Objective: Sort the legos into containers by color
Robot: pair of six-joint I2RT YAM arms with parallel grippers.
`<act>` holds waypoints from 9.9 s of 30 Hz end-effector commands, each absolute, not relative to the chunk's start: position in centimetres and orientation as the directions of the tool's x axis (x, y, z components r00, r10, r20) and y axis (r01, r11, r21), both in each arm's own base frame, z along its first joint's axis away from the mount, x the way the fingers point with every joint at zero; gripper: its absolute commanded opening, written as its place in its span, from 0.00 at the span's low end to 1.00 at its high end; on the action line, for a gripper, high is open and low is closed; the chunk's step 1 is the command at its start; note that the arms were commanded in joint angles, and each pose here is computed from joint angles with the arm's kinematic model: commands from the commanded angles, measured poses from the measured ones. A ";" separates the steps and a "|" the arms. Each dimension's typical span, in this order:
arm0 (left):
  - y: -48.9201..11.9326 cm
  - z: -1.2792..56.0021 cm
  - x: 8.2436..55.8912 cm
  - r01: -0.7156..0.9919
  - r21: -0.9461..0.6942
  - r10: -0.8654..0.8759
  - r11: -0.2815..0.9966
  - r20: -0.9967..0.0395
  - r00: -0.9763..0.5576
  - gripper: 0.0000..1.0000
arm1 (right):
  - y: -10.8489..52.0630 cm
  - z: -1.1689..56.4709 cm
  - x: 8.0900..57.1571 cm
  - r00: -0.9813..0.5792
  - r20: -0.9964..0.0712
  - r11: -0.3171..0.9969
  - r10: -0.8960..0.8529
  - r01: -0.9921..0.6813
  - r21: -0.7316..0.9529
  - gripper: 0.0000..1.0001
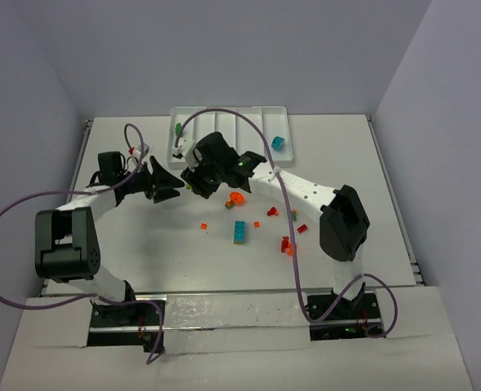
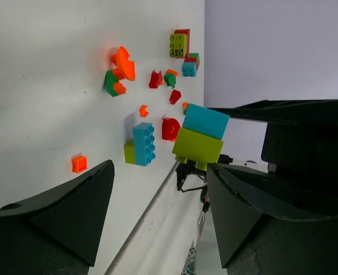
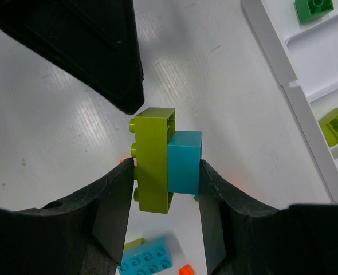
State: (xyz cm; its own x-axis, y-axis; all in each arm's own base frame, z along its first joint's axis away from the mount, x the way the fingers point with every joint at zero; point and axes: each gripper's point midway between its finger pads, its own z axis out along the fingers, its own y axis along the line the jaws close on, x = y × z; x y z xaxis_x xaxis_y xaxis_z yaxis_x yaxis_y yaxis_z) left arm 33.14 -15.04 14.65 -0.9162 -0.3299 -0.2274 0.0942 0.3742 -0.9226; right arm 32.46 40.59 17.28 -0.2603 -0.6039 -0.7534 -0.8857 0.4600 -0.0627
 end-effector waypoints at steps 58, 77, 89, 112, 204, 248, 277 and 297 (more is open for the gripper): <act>-16.5 19.8 28.7 0.596 -0.800 0.046 0.069 -0.594 -0.803 0.00 | 38.7 23.6 26.2 -0.422 -0.786 0.196 -0.452 -0.906 0.374 1.00; -17.1 23.9 27.9 0.625 -0.779 0.033 0.047 -0.624 -0.781 0.00 | 35.6 25.0 25.5 -0.629 -0.708 0.133 -0.321 -0.770 0.624 0.95; -23.5 30.0 27.0 0.705 -0.696 0.087 0.135 -0.700 -0.708 0.00 | 32.2 29.3 24.8 -0.520 -0.813 0.151 -0.262 -0.854 0.498 0.98; -26.6 29.7 23.1 0.792 -0.608 0.184 0.049 -0.774 -0.605 0.04 | 32.5 28.5 21.9 -0.550 -0.775 -0.017 -0.312 -0.812 0.583 0.53; -28.6 16.3 64.2 0.406 -0.144 -0.021 0.903 -0.956 -0.291 0.18 | 16.2 22.6 57.0 -0.480 -0.873 0.925 -0.087 -0.365 0.108 1.00; -8.9 25.4 37.4 0.065 -0.287 -0.230 0.956 -0.866 -0.444 0.88 | 28.5 6.8 23.5 -0.941 -0.204 0.889 -0.270 -0.325 0.323 0.96; -11.4 21.0 36.3 0.282 -0.298 -0.090 0.912 -0.816 -0.571 0.91 | 27.6 7.9 24.3 -0.911 -0.243 0.824 -0.334 -0.407 0.394 0.00; -21.1 29.5 26.9 0.753 -0.634 -0.141 0.175 -0.773 -0.618 0.93 | 29.5 30.5 24.3 -0.668 -0.715 0.176 -0.207 -0.744 0.644 0.00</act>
